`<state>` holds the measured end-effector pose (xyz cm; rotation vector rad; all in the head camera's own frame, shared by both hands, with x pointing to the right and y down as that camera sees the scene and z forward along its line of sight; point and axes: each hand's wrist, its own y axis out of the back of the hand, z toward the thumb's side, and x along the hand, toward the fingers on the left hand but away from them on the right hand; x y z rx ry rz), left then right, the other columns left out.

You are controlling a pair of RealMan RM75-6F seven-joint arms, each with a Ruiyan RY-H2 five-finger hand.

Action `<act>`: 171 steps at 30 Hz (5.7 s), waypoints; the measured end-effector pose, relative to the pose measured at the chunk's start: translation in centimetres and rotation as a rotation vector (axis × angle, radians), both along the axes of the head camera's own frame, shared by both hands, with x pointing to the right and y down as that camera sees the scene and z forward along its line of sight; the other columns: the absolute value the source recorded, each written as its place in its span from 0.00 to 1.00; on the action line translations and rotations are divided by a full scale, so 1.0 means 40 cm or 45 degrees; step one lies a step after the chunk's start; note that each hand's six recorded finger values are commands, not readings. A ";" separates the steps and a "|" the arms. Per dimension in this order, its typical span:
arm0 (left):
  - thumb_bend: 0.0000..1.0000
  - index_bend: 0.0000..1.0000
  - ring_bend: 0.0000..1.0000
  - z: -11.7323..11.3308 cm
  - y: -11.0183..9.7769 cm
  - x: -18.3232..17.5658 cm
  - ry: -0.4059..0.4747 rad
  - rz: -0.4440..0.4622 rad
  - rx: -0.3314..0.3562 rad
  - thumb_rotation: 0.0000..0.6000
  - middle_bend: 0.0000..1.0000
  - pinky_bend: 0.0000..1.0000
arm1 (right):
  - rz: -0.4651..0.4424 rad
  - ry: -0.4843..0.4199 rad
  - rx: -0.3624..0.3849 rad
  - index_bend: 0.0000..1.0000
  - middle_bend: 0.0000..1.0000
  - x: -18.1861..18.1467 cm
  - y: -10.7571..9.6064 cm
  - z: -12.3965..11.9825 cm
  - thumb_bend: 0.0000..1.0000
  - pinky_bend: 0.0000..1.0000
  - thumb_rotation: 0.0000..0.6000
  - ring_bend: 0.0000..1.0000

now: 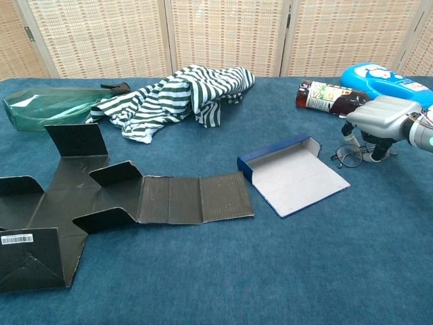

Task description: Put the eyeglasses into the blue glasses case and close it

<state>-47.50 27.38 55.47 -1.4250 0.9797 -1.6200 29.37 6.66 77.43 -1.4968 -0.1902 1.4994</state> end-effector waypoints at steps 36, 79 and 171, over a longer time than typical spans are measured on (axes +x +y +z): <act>0.32 0.18 0.15 -0.014 0.006 -0.003 0.002 -0.006 0.016 1.00 0.14 0.19 | -0.182 -0.322 0.023 0.61 0.96 -0.174 0.100 -0.144 0.59 0.96 1.00 0.98; 0.32 0.18 0.15 -0.002 0.013 -0.018 0.037 -0.026 0.007 1.00 0.14 0.19 | -0.234 -0.279 0.076 0.06 0.92 -0.235 0.148 -0.119 0.15 0.96 1.00 0.98; 0.32 0.18 0.15 -0.006 0.007 0.002 0.029 -0.011 0.004 1.00 0.14 0.19 | -0.172 -0.374 0.106 0.28 0.89 -0.105 0.208 -0.111 0.09 0.96 1.00 0.96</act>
